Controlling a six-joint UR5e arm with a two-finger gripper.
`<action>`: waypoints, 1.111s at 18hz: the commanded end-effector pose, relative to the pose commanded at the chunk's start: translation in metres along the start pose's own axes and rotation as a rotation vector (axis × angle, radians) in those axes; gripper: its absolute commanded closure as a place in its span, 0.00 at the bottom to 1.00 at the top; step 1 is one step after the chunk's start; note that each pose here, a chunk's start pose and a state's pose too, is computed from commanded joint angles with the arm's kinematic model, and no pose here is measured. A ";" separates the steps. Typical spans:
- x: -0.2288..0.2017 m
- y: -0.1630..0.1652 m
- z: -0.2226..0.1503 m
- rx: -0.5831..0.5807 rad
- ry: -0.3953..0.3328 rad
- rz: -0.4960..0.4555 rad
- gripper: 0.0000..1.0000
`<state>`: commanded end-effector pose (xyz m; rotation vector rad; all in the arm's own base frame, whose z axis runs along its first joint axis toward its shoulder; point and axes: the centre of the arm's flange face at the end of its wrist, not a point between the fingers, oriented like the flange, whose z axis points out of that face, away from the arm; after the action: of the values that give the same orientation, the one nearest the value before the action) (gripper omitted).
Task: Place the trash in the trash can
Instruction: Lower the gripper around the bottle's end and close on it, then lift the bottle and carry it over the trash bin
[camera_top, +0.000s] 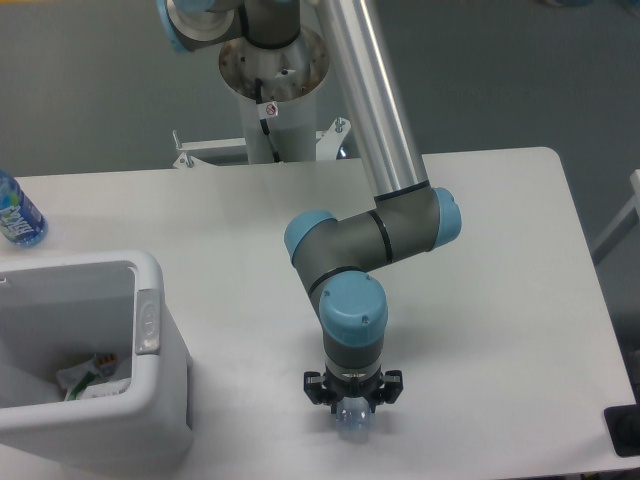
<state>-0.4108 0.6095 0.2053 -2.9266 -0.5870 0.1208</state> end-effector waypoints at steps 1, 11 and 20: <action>0.000 0.000 -0.001 0.000 0.000 0.002 0.39; -0.017 -0.026 -0.104 0.206 0.048 -0.034 0.40; -0.028 -0.073 -0.240 0.511 0.196 -0.281 0.40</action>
<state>-0.4384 0.6330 0.4551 -2.3080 -0.7906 -0.0441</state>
